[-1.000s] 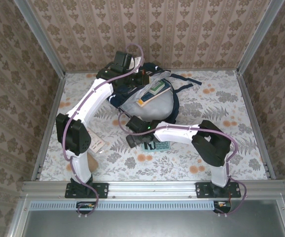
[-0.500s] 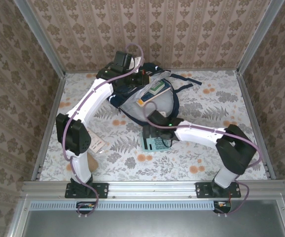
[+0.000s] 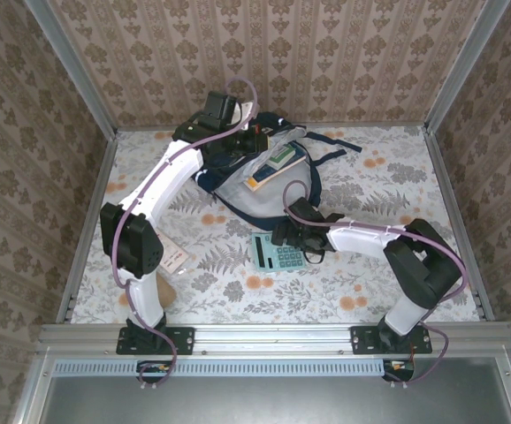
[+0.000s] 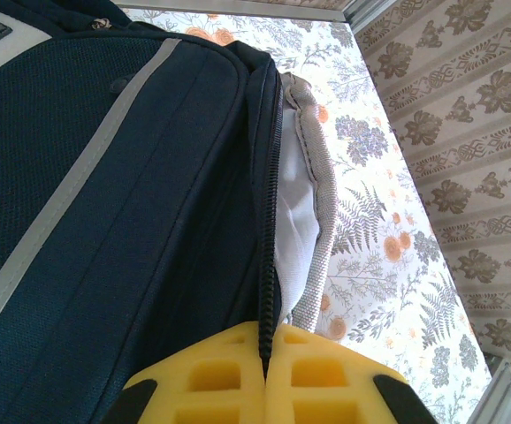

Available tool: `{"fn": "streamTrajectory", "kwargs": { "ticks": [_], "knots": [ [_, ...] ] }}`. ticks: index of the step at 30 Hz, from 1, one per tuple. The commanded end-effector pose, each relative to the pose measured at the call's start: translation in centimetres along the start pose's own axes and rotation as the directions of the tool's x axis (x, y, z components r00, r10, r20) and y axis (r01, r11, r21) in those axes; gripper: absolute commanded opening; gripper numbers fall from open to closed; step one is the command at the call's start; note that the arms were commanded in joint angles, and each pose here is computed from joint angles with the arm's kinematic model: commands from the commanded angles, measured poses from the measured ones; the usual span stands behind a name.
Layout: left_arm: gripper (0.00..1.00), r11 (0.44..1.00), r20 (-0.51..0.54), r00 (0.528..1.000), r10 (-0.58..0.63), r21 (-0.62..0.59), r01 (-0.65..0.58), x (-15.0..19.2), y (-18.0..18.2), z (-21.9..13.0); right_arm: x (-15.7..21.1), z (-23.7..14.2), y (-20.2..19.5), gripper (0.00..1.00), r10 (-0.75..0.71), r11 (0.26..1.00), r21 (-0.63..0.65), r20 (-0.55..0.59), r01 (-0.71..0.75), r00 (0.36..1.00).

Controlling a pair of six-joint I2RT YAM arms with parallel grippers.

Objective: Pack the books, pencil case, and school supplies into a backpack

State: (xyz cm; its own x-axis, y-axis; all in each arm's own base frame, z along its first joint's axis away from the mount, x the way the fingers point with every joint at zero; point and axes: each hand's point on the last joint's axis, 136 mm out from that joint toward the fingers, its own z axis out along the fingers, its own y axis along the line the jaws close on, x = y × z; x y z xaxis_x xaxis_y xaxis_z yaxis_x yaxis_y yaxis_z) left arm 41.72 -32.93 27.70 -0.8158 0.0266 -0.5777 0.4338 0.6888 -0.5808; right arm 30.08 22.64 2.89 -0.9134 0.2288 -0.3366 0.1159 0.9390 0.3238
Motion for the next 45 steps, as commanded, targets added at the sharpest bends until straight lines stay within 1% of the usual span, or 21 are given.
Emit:
{"fn": "streamTrajectory", "kwargs": {
  "ticks": [1,7,12,14,16,18,22,27,31,34,37,40,45],
  "knots": [
    [0.0,0.997,0.097,0.994,0.042,0.061,-0.048,-2.4,-2.9,-3.5,-0.3,1.4,6.8,0.99,-0.068,0.966,-0.251,-0.039,0.056,0.997],
    [0.0,0.997,0.097,0.994,0.041,0.057,-0.046,-2.3,-2.9,-3.6,0.0,2.1,12.3,1.0,-0.17,0.931,-0.34,-0.08,0.134,0.982],
    [0.0,0.998,0.095,0.995,0.042,0.05,-0.047,-2.2,-2.9,-3.6,0.2,1.4,16.5,1.0,-0.263,0.896,-0.388,-0.067,0.218,0.962],
    [0.0,0.998,0.096,0.995,0.042,0.051,-0.047,-2.2,-2.9,-3.6,0.0,1.0,17.2,0.99,-0.289,0.894,-0.372,-0.054,0.25,0.956],
    [0.0,0.997,0.097,0.994,0.044,0.053,-0.049,-2.2,-3.0,-3.6,-0.5,0.7,16.6,1.0,-0.292,0.912,-0.311,-0.041,0.265,0.956],
    [0.0,0.997,0.099,0.994,0.046,0.051,-0.051,-2.3,-2.9,-3.7,-1.1,-0.2,15.1,0.99,-0.279,0.934,-0.237,-0.024,0.266,0.96],
    [0.0,0.997,0.098,0.994,0.049,0.051,-0.054,-2.3,-2.9,-3.6,-0.3,-2.3,12.1,1.0,-0.268,0.956,-0.132,-0.019,0.264,0.963],
    [0.0,0.997,0.095,0.994,0.05,0.06,-0.056,-2.3,-2.9,-3.3,3.2,-3.4,8.6,0.99,-0.217,0.975,-0.078,-0.091,0.21,0.972],
    [0.0,0.996,0.093,0.994,0.053,0.061,-0.059,-2.3,-2.8,-3.3,5.6,-3.4,7.0,1.0,-0.167,0.984,-0.079,-0.123,0.158,0.978],
    [0.0,0.996,0.091,0.995,0.052,0.062,-0.058,-2.2,-2.7,-3.2,6.9,-2.6,7.1,1.0,-0.126,0.987,-0.113,-0.149,0.109,0.981],
    [0.0,0.996,0.09,0.995,0.051,0.067,-0.058,-2.2,-2.9,-3.2,7.4,-1.6,8.0,1.0,-0.119,0.985,-0.141,-0.165,0.096,0.979],
    [0.0,0.996,0.088,0.995,0.05,0.062,-0.056,-2.1,-2.8,-3.3,7.1,-0.9,9.1,1.0,-0.125,0.983,-0.153,-0.166,0.099,0.978],
    [0.0,0.997,0.09,0.994,0.054,0.053,-0.059,-2.1,-2.8,-3.7,5.6,-0.1,11.7,0.99,-0.172,0.972,-0.184,-0.146,0.144,0.974]
  ]
}}
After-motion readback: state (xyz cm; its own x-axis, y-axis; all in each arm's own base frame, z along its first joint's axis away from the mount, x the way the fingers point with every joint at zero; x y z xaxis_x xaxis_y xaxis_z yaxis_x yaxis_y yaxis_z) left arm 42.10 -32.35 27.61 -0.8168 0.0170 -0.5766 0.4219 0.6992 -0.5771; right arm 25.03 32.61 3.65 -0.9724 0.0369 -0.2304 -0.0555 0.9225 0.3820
